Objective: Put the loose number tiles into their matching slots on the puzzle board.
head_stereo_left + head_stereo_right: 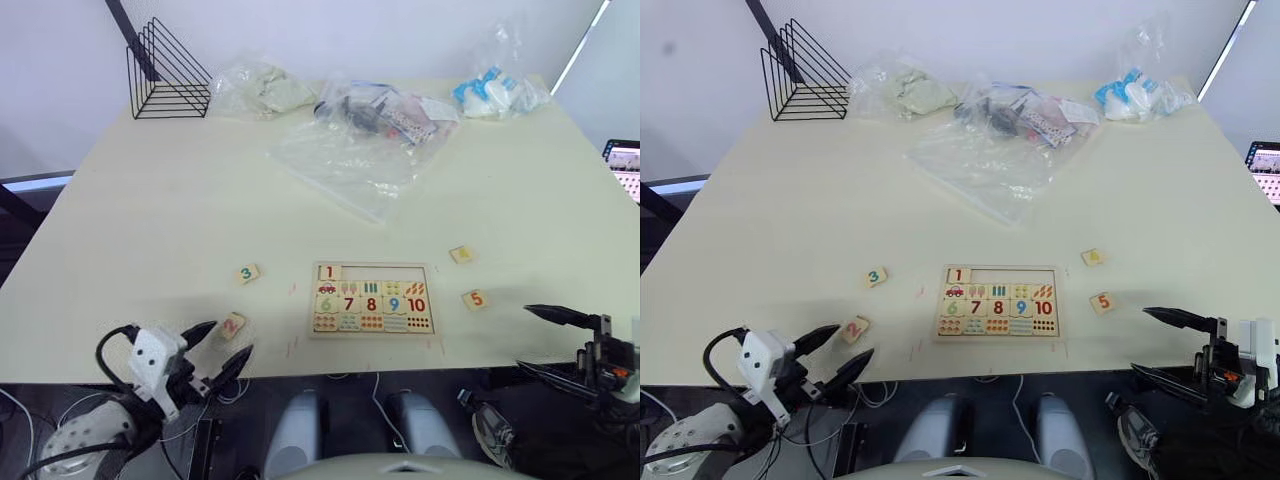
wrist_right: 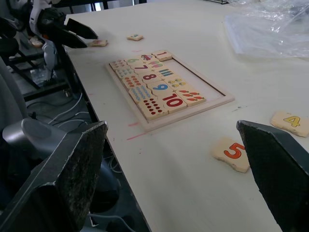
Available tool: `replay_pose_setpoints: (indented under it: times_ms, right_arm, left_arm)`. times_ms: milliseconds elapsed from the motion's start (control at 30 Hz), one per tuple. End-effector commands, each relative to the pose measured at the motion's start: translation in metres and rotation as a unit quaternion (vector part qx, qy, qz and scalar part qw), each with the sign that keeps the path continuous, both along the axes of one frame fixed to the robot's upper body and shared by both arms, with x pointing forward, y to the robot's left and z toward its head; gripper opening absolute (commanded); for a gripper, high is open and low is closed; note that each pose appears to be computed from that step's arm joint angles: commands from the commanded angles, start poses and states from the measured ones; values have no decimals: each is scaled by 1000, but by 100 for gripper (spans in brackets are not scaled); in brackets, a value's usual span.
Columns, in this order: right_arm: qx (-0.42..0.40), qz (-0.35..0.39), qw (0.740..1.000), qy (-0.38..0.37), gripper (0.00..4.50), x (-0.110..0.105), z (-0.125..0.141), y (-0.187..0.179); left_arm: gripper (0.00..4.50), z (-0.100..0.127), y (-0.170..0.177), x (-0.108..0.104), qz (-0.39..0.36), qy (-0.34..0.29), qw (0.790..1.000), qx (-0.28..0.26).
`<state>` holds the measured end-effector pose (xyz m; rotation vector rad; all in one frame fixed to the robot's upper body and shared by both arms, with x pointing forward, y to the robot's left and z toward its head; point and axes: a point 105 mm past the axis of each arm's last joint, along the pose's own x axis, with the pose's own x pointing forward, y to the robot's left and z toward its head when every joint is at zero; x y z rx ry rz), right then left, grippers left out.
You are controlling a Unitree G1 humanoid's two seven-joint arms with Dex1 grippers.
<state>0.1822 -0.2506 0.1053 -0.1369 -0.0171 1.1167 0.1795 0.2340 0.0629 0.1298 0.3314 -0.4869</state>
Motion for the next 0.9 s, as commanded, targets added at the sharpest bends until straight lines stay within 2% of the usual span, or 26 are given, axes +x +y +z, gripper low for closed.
replay_pose_setpoints:
  times_ms: [33, 367, 733, 800, 833, 867, 900]
  right_arm:
    - [-3, 0, 1000, -26, 450, 0, 15, -2]
    - [-3, 1, 1000, -29, 450, 2, 18, 0]
    - [-2, 4, 999, -34, 450, 6, 23, 8]
    - [-2, 5, 999, -34, 450, 6, 24, 9]
    - [-2, 5, 999, -34, 450, 6, 25, 9]
    - [-1, 5, 999, -34, 450, 7, 25, 10]
    - [-1, 6, 999, -34, 450, 6, 25, 11]
  left_arm:
    - [430, 3, 0, 2, 9, 2, 1000, 25]
    - [430, 4, 4, 14, 21, 22, 997, 68]
    - [430, 1, -2, 13, 9, 48, 997, 57]
    - [379, -1, -2, 12, 3, 53, 996, 65]
    - [379, -2, -2, 12, 2, 53, 996, 65]
    - [324, -2, -2, 12, 1, 53, 997, 64]
    - [295, -2, -2, 12, -1, 53, 996, 66]
